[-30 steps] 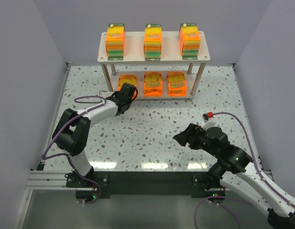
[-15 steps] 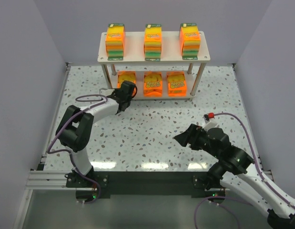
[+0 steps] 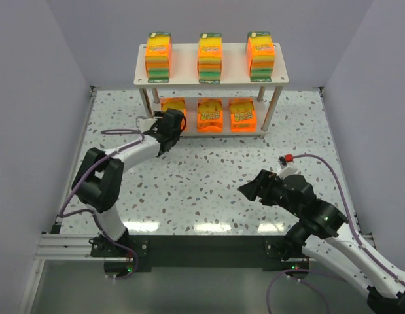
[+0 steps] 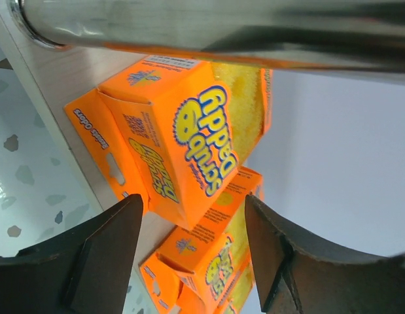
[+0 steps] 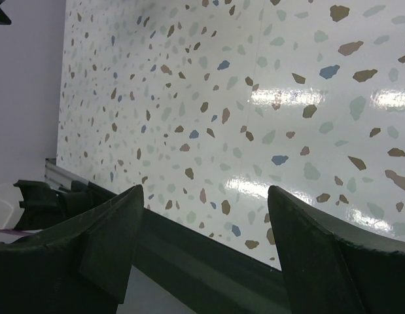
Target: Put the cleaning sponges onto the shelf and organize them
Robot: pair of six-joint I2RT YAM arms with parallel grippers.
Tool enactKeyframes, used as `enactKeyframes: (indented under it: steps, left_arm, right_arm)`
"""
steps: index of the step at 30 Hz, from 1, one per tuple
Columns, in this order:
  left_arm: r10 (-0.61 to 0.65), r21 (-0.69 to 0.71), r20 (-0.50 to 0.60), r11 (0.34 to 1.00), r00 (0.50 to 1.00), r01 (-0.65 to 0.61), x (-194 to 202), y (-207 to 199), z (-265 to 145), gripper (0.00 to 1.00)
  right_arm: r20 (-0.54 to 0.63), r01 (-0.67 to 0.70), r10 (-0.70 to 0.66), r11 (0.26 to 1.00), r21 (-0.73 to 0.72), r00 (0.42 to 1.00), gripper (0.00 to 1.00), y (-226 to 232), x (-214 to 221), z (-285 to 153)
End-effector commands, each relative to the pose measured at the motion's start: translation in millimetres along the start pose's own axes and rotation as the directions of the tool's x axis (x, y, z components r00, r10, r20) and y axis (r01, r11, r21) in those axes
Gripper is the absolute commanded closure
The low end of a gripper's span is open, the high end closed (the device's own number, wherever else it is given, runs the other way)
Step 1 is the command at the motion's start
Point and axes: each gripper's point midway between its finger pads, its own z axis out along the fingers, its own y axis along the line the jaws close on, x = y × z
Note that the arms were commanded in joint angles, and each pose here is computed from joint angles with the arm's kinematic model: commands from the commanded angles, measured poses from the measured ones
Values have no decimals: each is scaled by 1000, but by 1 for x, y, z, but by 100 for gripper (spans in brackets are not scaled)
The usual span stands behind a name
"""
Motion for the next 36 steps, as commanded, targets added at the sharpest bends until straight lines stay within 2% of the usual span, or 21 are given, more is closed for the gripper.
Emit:
enactKeyframes:
  steps: [1,3,4,6,7,8,9,11,12,14,15,17,18,19,20,23,24,26,27,31,36]
  left_arm:
    - [18,121,-29,993,999,-14,-11,-40,-35,30]
    - [48,179,-89,983,995,-32,-6,-50,-50,30]
    - [148,196,-97,972,984,-127,-5,-41,-54,30]
    - [237,309,-176,935,955,-175,4,-57,-80,29]
    - [372,354,-168,887,913,-296,6,-44,-85,29]
    - [423,430,-163,844,891,-322,3,-56,-105,29]
    - [520,487,-149,779,841,-396,6,-53,-117,29]
    - [592,557,-130,707,796,-435,-2,-49,-143,29]
    - [663,586,-121,648,739,-486,-1,-35,-150,29]
    - [684,619,-91,608,724,-497,-16,-37,-175,28]
    - [747,646,-74,541,661,-538,-16,-26,-182,27]
    - [777,681,-45,484,628,-550,-27,-30,-206,21]
    - [853,725,6,356,522,-589,-24,-27,-219,20]
    - [873,746,16,314,487,-587,-25,-29,-231,3]
    - [906,702,-17,312,424,-639,-32,-15,-230,2]
    - [941,655,-46,281,334,-702,-41,1,-229,1]
    - [958,634,-56,252,281,-731,-47,12,-228,1]
    - [966,641,-39,221,256,-735,-52,15,-234,0]
    - [975,663,-28,182,219,-726,-50,21,-238,0]
    - [964,689,71,138,256,-711,-68,6,-263,1]
    - [939,722,186,69,288,-689,-84,-19,-296,0]
  right_arm:
    - [11,1,-1,1000,-24,1000,20,7,-4,1]
    - [18,13,-12,999,-29,1000,18,8,-6,1]
    - [19,28,-28,999,-25,999,16,7,-6,2]
    - [26,41,-41,999,-27,999,11,8,-8,2]
    - [25,58,-58,998,-25,998,9,8,-9,2]
    - [28,67,-67,997,-25,997,4,9,-11,2]
    - [27,74,-73,997,-20,997,1,8,-11,1]
    - [37,102,-101,995,-11,994,1,8,-15,0]
    - [41,110,-110,994,-7,993,1,8,-16,-1]
    - [62,127,-127,992,8,990,1,7,-22,-3]
    - [68,134,-135,991,17,989,1,6,-24,-3]
    - [93,144,-147,989,41,985,1,4,-31,-5]
    - [100,152,-156,987,51,983,1,3,-34,-5]
    - [100,156,-161,986,60,982,1,2,-34,-5]
    - [111,155,-163,985,76,980,1,1,-38,-5]
    - [120,168,-177,982,80,977,1,3,-43,-6]
    - [129,165,-177,982,94,976,1,2,-45,-6]
    - [120,169,-183,979,116,976,1,0,-46,-5]
    - [118,172,-187,977,126,975,1,0,-47,-5]
    - [122,180,-200,971,157,972,1,-2,-53,-10]
    - [203,182,-209,973,142,957,1,3,-69,-30]
